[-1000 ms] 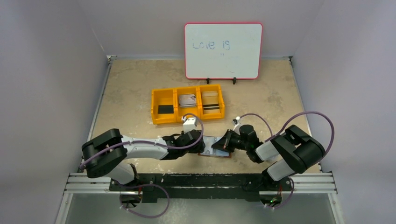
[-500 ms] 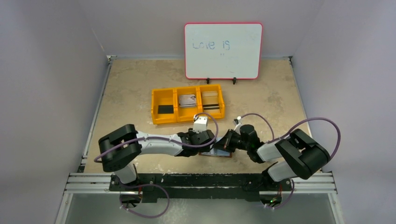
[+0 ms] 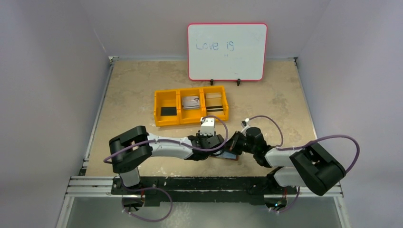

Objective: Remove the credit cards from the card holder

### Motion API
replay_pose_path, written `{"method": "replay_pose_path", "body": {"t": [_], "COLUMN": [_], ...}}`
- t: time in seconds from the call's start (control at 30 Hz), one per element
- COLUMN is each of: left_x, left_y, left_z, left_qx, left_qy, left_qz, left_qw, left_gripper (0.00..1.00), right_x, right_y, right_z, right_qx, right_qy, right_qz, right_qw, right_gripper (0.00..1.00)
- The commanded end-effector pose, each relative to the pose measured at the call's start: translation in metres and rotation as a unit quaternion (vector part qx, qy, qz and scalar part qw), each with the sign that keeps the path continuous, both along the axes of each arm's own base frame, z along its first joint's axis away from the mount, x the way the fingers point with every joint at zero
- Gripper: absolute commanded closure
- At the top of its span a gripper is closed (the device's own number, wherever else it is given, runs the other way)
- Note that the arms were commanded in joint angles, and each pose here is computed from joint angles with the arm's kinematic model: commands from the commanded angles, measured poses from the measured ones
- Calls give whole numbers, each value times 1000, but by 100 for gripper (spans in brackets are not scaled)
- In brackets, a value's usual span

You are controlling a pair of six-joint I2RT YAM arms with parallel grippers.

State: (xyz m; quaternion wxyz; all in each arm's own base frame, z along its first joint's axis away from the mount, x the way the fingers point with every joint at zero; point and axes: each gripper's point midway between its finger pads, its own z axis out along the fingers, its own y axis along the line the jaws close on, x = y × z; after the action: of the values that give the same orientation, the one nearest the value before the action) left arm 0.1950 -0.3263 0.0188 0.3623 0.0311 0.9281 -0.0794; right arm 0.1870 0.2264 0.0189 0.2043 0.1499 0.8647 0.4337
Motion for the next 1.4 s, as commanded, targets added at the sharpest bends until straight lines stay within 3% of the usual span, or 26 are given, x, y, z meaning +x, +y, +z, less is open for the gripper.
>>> {"method": "replay_pose_path", "body": {"t": [0.0, 0.6, 0.9, 1.03, 1.2, 1.37], "left_x": [-33, -32, -26, -23, -21, -31], "left_y": [64, 62, 59, 50, 22, 18], "left_z": [-54, -54, -42, -27, 9, 11], "left_qx": [132, 120, 96, 44, -82, -72], "left_qy": [73, 68, 47, 30, 1, 18], "left_qz": [-10, -13, 0, 10, -11, -55], "left_qw": [989, 990, 994, 999, 997, 996], "left_gripper": [70, 76, 77, 69, 58, 55], "right_x": [6, -2, -5, -3, 1, 6], "right_y": [-2, -20, -36, -30, -26, -24], "right_z": [10, 8, -1, 4, 2, 5], "right_qx": [10, 10, -55, -39, -30, -28], "right_qy": [-17, 0, -1, -12, -6, -10], "right_qz": [-17, -48, -48, -39, -41, -47], "right_qw": [1000, 999, 997, 998, 999, 998], "right_gripper": [100, 100, 100, 100, 100, 100]}}
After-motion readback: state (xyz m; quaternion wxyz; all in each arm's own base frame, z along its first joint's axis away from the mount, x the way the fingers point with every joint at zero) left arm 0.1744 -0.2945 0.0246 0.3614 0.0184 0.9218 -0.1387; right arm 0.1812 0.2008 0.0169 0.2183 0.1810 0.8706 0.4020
